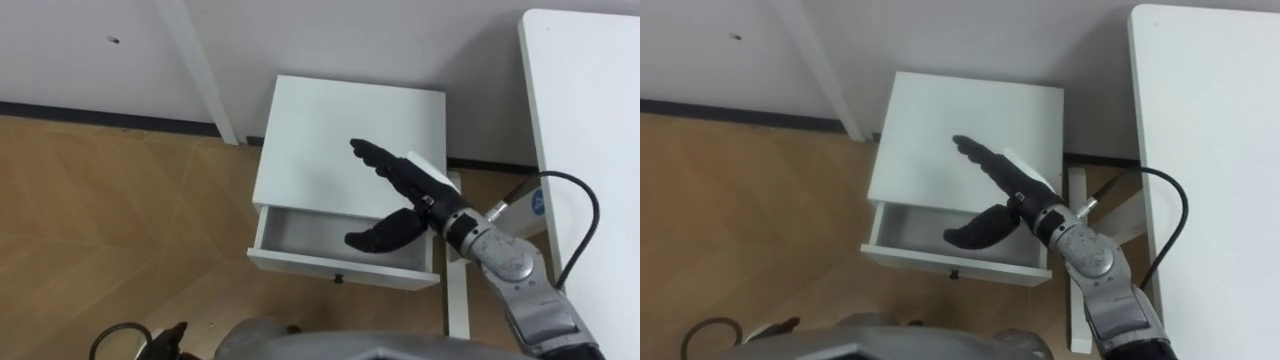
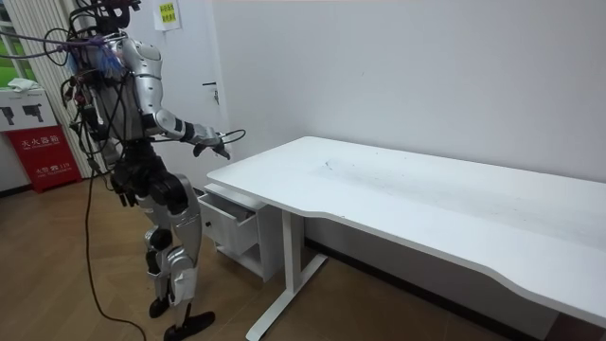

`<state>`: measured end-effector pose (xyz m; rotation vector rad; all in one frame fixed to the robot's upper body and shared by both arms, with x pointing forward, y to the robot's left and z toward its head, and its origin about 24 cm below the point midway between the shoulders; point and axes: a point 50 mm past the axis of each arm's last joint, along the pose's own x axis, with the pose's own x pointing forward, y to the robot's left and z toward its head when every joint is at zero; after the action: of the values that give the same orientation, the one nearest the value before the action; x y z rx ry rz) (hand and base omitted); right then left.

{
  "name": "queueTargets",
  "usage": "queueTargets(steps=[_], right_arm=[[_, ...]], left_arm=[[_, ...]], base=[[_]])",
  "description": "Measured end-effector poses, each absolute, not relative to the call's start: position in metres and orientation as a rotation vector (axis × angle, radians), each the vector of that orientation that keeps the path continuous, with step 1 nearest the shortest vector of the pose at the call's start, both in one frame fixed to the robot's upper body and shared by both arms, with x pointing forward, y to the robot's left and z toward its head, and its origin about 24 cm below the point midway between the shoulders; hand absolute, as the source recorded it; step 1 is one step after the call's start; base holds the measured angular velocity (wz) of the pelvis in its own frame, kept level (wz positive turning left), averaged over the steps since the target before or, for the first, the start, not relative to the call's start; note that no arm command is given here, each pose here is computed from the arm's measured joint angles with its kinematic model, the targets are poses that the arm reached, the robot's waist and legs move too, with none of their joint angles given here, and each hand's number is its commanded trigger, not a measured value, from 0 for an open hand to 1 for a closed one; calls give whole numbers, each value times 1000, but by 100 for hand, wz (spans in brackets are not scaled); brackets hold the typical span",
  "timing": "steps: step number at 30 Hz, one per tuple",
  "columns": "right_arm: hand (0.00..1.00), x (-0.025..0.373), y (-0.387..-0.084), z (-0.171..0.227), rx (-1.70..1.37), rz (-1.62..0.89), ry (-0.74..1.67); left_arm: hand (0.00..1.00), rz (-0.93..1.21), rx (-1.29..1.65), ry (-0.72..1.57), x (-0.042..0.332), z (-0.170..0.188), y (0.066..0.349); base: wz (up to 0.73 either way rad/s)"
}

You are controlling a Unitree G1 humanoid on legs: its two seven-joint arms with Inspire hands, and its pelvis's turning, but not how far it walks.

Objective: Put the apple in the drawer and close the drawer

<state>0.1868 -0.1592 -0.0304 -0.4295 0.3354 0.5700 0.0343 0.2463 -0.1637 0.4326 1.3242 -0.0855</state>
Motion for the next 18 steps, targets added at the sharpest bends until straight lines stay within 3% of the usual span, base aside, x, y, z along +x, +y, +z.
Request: queueTargets(steps=[18], right_arm=[[0, 186, -158, -31, -427, 574, 336]], left_arm=[[0, -88, 431, 1326, 33, -164, 245]], base=[[-1]])
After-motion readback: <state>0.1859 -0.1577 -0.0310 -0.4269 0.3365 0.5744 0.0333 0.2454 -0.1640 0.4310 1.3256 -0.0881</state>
